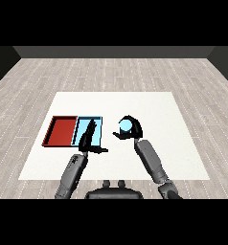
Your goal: Pick the blue can and put it in the blue box
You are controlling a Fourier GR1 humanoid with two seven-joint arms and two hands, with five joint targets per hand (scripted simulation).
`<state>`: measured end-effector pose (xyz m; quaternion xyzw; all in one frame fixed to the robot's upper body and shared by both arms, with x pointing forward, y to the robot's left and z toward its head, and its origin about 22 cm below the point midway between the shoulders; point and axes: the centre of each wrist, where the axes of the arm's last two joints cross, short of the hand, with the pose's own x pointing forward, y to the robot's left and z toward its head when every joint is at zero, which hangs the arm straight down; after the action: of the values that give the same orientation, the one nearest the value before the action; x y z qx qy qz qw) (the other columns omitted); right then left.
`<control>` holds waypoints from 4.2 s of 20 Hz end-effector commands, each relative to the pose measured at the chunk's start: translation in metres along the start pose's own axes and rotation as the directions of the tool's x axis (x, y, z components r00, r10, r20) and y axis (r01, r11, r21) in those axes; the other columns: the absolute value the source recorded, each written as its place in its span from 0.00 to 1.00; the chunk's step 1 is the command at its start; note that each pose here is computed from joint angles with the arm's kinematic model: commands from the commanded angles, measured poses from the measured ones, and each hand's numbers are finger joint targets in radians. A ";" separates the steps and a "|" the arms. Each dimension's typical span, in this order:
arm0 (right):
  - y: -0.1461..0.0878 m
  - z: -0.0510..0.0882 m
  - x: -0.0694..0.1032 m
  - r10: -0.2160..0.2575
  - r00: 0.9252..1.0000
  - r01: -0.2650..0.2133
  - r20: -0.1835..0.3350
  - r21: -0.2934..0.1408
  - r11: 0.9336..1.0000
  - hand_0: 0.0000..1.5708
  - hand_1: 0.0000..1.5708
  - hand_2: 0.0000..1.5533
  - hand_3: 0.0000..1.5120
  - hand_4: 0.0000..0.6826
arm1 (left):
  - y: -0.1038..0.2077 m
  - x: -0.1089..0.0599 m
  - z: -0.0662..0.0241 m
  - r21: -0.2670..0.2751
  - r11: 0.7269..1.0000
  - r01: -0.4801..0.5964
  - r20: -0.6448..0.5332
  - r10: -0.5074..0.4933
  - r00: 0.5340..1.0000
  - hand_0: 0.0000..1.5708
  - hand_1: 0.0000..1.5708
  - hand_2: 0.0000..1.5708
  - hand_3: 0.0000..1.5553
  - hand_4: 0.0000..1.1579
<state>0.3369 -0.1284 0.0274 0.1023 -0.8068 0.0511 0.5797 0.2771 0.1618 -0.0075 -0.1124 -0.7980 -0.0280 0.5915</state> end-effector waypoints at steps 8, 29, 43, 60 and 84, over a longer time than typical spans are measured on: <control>0.019 -0.014 0.013 0.000 0.999 -0.001 0.038 0.024 1.000 0.90 0.90 0.93 0.94 0.97 | -0.024 -0.033 -0.0189 -0.020 1.000 0.005 -0.067 -0.006 0.998 0.00 0.00 0.00 0.00 0.00; 0.057 0.022 0.010 -0.025 0.998 0.018 0.062 0.115 0.993 0.89 0.89 0.92 0.92 0.96 | -0.059 -0.040 -0.0182 -0.072 0.997 -0.019 -0.117 0.010 0.993 0.00 0.00 0.00 0.00 0.00; 0.071 0.004 0.016 0.015 0.999 -0.024 0.049 0.188 0.982 0.87 0.87 0.93 0.92 0.90 | -0.075 -0.027 -0.0382 -0.079 0.997 -0.012 -0.106 0.003 0.994 0.00 0.00 0.00 0.00 0.09; 0.100 0.012 0.018 -0.036 0.997 0.021 0.062 0.237 0.971 0.92 0.92 0.93 0.92 0.89 | -0.077 -0.036 -0.0352 0.053 0.966 0.251 -0.049 -0.249 0.967 0.65 0.65 0.66 0.58 0.60; 0.083 0.018 0.019 -0.115 0.993 0.117 -0.021 0.187 0.975 0.00 0.00 0.00 0.00 0.00 | -0.062 -0.058 -0.0227 0.061 0.991 0.121 -0.131 -0.112 0.985 1.00 1.00 0.97 0.93 0.97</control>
<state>0.3012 -0.0527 0.0482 0.1988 -0.7914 0.0946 0.5702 0.3005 0.0879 -0.0435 -0.0428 -0.7626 -0.0541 0.6432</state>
